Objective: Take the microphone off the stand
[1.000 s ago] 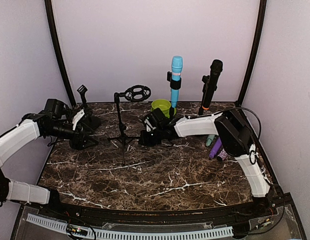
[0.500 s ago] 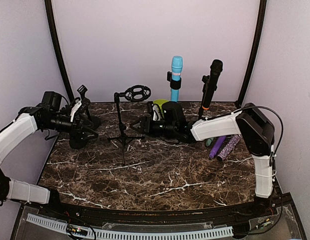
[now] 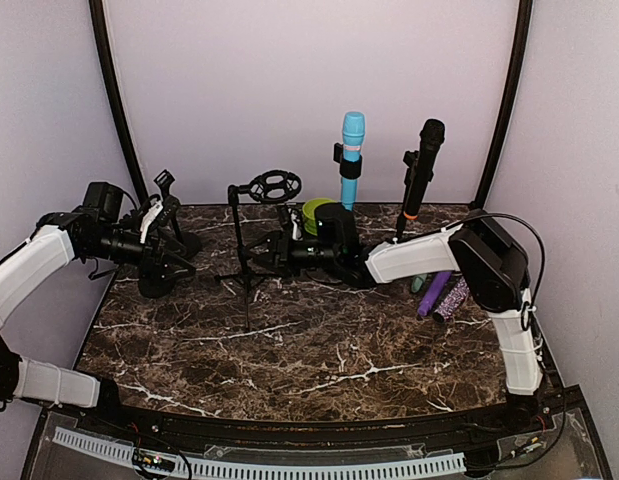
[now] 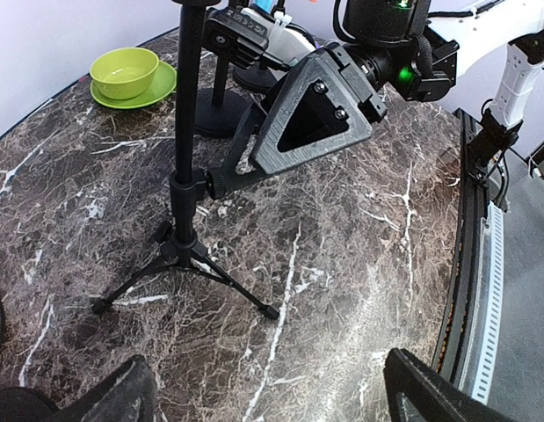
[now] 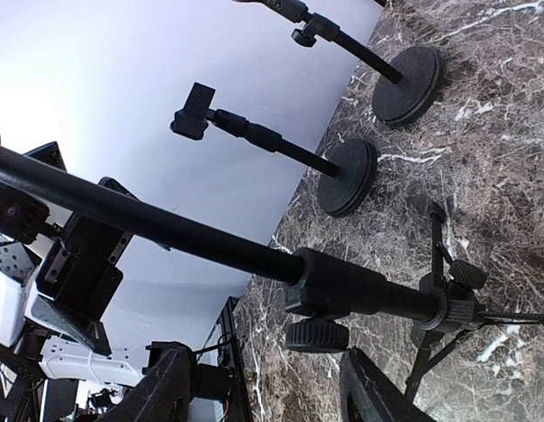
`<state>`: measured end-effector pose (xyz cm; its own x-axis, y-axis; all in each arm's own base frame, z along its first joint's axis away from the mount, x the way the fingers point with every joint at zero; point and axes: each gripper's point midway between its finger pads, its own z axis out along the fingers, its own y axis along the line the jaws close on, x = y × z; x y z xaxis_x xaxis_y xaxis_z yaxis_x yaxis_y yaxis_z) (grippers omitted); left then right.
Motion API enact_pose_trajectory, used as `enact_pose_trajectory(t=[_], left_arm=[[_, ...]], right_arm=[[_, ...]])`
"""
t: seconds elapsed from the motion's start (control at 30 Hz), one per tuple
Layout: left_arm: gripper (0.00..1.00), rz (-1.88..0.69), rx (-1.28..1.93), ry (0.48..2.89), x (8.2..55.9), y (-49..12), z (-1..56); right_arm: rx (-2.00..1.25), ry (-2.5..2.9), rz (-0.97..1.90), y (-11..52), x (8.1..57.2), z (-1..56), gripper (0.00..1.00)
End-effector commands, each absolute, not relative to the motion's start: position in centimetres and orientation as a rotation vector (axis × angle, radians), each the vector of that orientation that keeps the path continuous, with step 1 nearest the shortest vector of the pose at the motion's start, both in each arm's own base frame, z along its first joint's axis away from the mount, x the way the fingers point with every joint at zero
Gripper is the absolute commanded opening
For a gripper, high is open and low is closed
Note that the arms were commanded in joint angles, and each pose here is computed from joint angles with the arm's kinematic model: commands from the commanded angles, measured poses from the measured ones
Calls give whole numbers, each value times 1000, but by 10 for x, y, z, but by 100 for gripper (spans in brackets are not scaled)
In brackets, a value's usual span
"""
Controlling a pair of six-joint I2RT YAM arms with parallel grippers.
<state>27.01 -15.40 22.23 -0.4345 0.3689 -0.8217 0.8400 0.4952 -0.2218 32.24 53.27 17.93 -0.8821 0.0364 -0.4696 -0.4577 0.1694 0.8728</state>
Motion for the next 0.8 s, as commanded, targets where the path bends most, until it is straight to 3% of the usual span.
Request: enact_pose_trajectory(t=[0.0, 0.6, 0.63, 0.67, 0.77], left_arm=[[93, -827, 986, 2007, 268, -153, 232], [92, -804, 996, 1998, 268, -152, 234], [92, -803, 996, 1998, 268, -152, 235], [92, -803, 997, 1999, 268, -152, 234], [92, -804, 1000, 1998, 267, -152, 234]], right_arm=[[-435, 2038, 1803, 548, 319, 186, 59], [-430, 2084, 1791, 556, 321, 175, 59], [-349, 2071, 1731, 554, 335, 174, 27], [-325, 2066, 1712, 553, 340, 174, 17], [-316, 2059, 1710, 553, 343, 175, 9]])
